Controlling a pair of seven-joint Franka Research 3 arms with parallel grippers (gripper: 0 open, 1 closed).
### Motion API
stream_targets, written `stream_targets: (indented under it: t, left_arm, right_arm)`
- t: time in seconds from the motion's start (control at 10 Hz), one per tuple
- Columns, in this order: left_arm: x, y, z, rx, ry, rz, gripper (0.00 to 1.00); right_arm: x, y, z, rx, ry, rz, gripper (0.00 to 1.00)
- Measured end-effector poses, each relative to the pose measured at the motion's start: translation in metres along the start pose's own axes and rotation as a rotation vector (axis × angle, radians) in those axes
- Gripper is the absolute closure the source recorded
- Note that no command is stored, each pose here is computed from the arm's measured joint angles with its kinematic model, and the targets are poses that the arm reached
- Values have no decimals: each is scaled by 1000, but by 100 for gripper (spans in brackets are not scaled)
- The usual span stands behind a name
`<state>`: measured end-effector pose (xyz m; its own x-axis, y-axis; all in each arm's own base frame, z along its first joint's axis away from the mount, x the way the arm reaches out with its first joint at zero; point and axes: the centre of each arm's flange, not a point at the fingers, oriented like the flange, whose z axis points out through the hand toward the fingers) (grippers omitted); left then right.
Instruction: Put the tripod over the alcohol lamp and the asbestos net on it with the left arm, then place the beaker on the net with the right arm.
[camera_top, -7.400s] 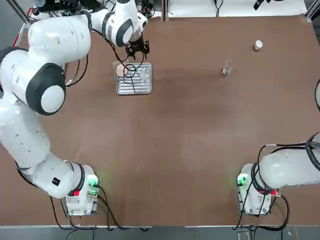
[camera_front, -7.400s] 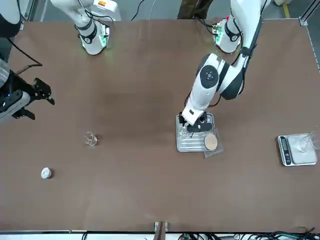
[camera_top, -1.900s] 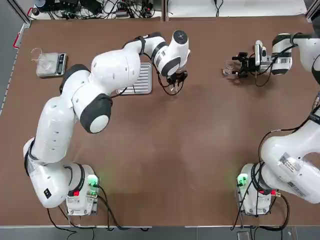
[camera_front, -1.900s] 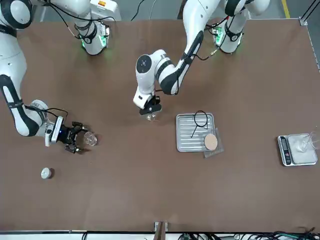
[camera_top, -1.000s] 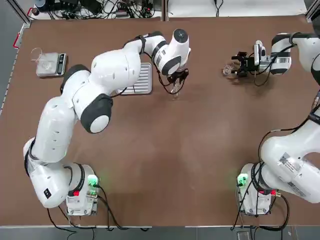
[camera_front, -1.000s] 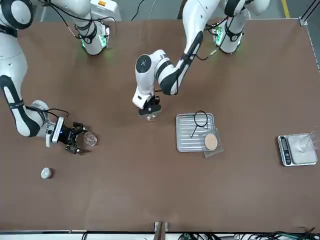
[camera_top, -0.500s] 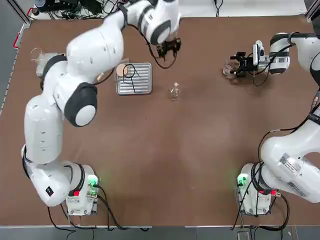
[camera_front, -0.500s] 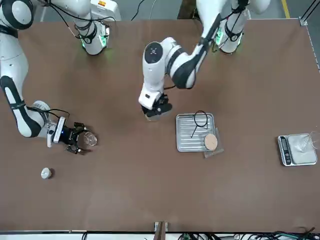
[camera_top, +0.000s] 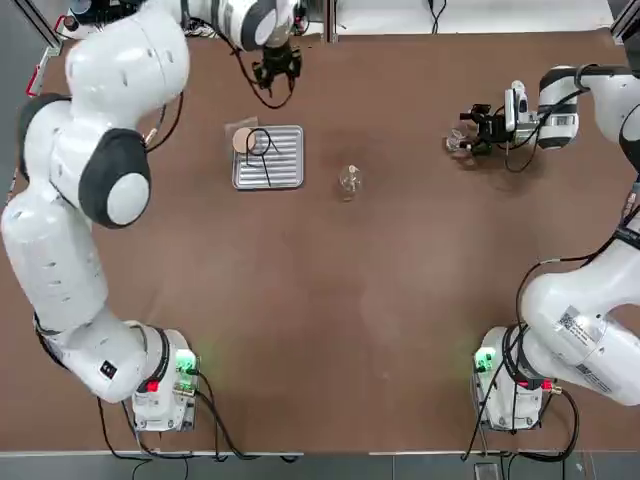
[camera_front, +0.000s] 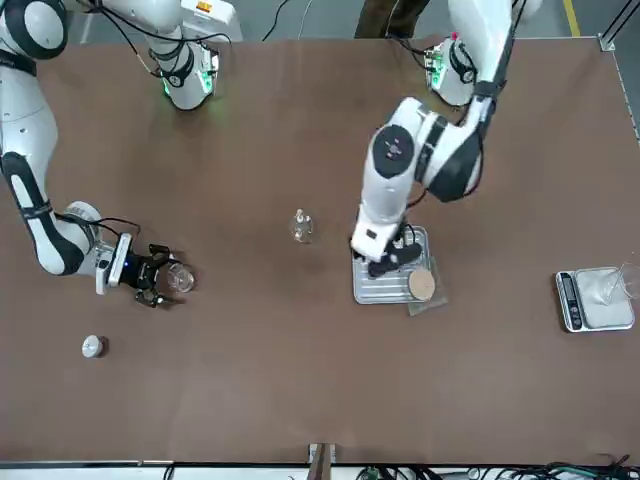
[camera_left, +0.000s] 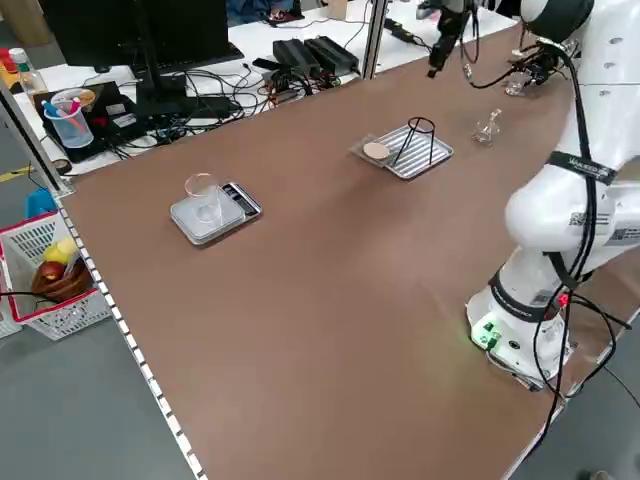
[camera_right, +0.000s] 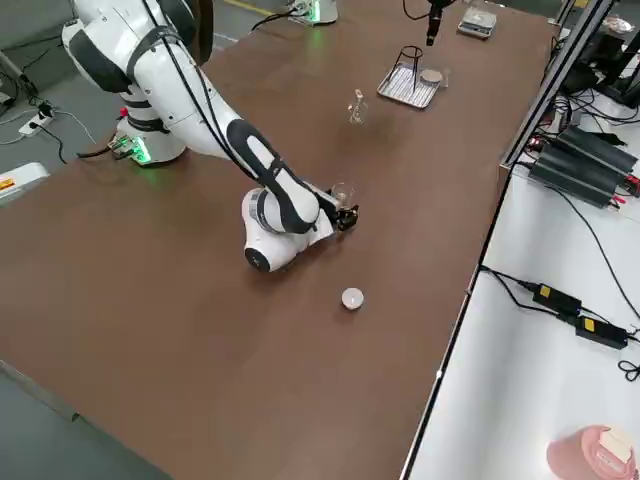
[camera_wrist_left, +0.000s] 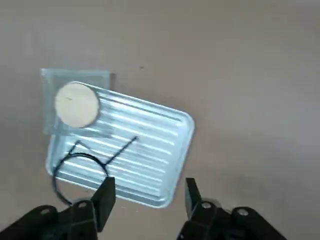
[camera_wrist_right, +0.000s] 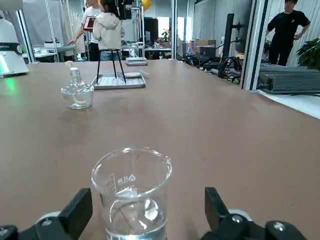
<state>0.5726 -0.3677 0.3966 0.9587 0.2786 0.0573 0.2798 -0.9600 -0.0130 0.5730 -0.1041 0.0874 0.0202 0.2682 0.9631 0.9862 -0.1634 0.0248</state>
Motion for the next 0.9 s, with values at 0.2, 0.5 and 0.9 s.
stream_targets:
  t: [0.2, 0.5, 0.9]
  left_arm:
    - [-11, -47, 7, -6, 9, 8, 38]
    - [-28, -97, 34, -24, 26, -19, 40]
    - [-44, -134, 77, -47, 40, -46, 40]
  right_arm:
    - [0, -1, 0, 0, 1, -7, 1]
    - [-2, -3, 1, 2, 2, -13, 1]
    - [-5, -7, 4, 4, 6, -19, 1]
